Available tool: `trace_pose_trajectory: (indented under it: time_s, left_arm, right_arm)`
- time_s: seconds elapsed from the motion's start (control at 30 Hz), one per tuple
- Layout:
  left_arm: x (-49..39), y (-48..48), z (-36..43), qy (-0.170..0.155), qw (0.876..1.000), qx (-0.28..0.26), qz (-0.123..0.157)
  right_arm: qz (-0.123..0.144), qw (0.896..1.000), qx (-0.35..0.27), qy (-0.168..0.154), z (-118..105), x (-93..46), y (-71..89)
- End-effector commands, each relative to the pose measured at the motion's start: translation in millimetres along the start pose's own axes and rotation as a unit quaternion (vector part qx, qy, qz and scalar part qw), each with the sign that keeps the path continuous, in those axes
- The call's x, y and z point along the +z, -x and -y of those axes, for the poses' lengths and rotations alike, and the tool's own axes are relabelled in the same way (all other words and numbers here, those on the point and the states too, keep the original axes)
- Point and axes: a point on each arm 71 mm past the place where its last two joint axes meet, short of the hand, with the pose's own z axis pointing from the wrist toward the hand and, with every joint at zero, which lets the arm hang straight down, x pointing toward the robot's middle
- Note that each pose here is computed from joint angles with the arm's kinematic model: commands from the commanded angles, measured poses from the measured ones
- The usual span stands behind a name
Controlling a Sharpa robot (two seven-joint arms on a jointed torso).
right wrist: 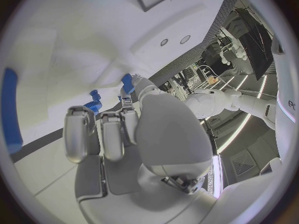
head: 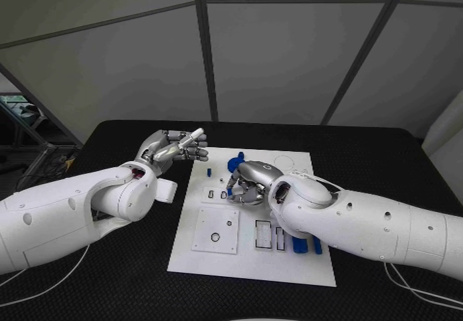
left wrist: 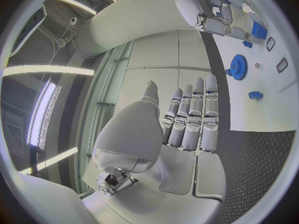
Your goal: Assemble the parts on the task board
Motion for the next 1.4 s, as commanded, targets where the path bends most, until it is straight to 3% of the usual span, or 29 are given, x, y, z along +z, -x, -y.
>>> trace_pose_trajectory:
  time_s: [0.03,0.83,1.4]
  left_arm:
    - [0.4,-0.9,1.2,-0.002,1.000,-0.001,-0.004]
    - [0.3,-0.6,1.0,0.000,1.000,-0.001,-0.003]
    - [0.6,-0.3,0.6,0.001,1.000,-0.001,-0.003]
  right_arm:
    - [-0.009,1.000,-0.011,-0.005,3.5,0.8,-2.0]
    - [-0.031,0.999,-0.019,-0.004,6.5,0.9,-6.6]
    - [-0.033,0.999,-0.029,-0.006,5.8,1.1,-8.3]
